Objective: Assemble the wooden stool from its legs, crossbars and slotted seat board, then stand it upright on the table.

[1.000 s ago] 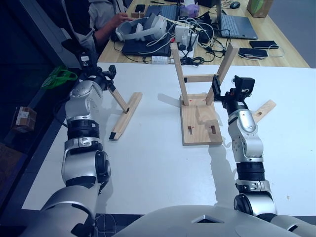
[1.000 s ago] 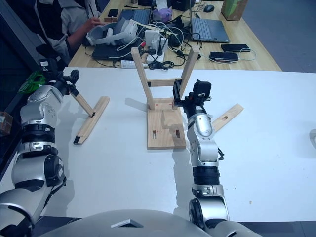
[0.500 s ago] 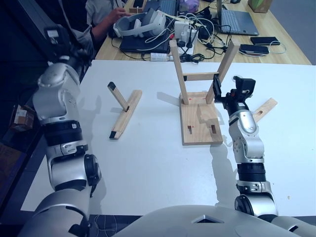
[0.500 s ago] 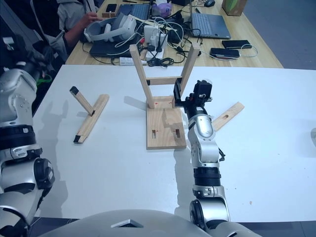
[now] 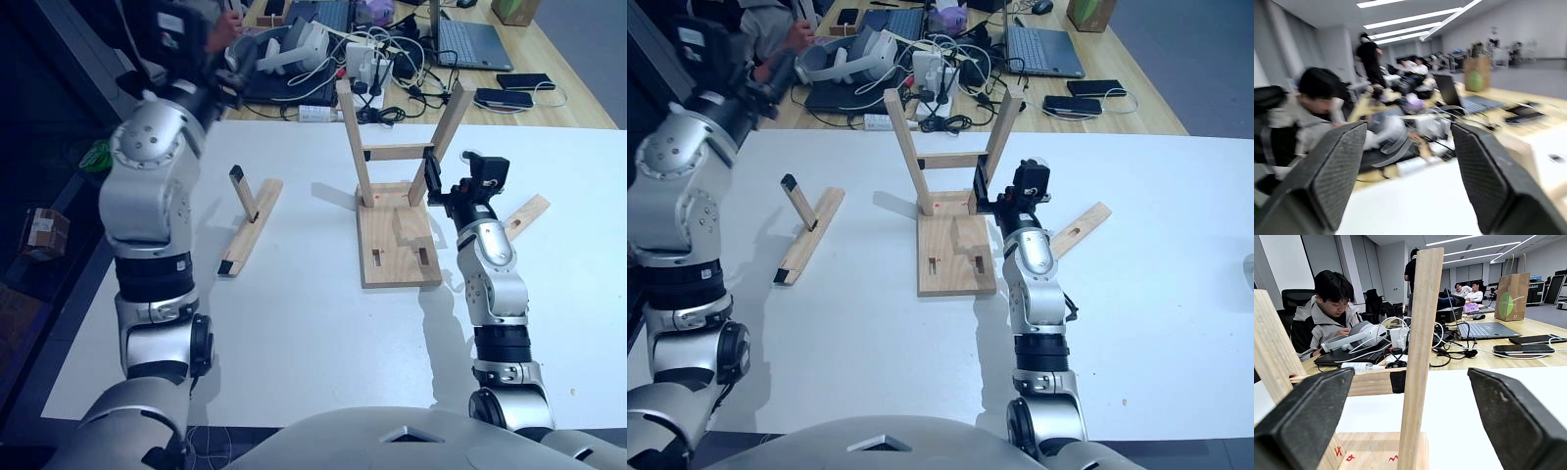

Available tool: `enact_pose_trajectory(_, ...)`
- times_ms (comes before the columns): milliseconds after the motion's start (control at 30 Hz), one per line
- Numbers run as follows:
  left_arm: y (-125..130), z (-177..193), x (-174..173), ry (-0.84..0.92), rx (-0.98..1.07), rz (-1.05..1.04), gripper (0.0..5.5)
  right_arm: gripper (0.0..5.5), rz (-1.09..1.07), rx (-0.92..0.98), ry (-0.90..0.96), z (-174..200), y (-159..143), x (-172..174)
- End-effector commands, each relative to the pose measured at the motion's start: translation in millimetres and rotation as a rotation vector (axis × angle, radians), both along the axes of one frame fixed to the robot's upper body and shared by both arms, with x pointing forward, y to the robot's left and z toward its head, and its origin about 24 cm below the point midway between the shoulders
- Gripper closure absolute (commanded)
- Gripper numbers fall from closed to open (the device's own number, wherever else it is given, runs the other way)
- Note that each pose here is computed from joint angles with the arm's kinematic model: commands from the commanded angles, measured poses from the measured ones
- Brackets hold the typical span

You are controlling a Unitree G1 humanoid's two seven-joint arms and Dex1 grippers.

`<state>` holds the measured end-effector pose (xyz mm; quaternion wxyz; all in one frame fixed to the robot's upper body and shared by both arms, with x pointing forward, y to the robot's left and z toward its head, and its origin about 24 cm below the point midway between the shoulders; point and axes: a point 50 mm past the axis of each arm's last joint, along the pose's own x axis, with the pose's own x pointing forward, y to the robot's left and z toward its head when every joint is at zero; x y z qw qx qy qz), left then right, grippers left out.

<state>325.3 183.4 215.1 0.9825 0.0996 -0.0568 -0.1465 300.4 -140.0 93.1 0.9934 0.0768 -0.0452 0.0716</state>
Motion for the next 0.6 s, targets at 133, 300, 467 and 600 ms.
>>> enact_pose_trajectory(133,33,-86,-19,0.425,-0.021,-0.015,2.38,1.15,0.0,-0.001,0.015,-2,0,-1)
enact_pose_trajectory(300,93,-104,-16,0.517,-0.112,0.274,2.38,1.15,0.0,-0.002,0.021,-3,0,-2)
enact_pose_trajectory(467,117,-102,-21,0.525,-0.155,0.386,2.38,1.15,0.001,-0.007,0.026,-3,-1,-3)
enact_pose_trajectory(600,96,-101,-27,0.604,-0.116,0.23,2.38,1.15,-0.004,-0.011,0.032,-4,-1,-5)
